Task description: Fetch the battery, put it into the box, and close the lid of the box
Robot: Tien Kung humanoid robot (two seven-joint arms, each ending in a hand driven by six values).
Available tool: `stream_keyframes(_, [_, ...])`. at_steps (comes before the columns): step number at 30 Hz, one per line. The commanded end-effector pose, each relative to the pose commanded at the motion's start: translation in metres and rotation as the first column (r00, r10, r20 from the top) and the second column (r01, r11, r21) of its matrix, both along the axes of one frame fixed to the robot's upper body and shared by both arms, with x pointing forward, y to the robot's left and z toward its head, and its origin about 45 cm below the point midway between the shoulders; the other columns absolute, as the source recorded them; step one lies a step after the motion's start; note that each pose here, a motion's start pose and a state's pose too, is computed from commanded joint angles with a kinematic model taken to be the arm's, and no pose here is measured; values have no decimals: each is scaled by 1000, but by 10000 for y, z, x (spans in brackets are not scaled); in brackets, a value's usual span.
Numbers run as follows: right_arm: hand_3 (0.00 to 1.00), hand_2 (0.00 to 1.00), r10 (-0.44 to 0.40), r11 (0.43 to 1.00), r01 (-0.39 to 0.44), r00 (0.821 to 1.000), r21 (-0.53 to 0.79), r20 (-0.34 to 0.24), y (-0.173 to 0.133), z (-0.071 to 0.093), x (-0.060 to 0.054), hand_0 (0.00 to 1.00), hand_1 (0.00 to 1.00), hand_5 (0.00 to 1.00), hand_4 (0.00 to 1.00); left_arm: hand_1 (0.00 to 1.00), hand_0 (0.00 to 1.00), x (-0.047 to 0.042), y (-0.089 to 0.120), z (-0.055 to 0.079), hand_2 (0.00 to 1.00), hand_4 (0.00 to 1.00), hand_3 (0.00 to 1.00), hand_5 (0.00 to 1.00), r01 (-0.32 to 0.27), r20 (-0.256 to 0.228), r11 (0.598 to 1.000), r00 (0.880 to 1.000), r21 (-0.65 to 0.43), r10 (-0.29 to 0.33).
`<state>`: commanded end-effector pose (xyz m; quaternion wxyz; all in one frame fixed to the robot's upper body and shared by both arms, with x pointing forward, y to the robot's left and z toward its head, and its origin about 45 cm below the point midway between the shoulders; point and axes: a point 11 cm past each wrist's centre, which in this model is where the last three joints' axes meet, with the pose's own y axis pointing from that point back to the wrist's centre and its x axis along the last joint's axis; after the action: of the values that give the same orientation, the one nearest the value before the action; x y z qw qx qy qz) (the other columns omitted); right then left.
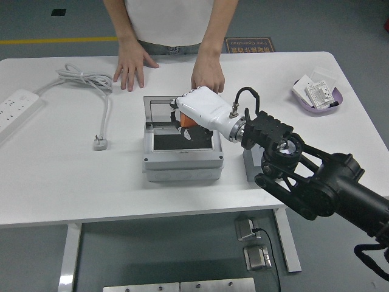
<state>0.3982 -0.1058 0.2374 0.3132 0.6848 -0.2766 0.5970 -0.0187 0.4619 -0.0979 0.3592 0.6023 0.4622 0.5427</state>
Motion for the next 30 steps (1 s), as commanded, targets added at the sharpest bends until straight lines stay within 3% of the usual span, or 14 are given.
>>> stream_keyframes(30, [276,269,-9,1000,8,999,-18,-40,16,-201,-18,69,222,2,60,661,641,32,41,18,717,883,836,653,12,1,1000,1000,6,-12])
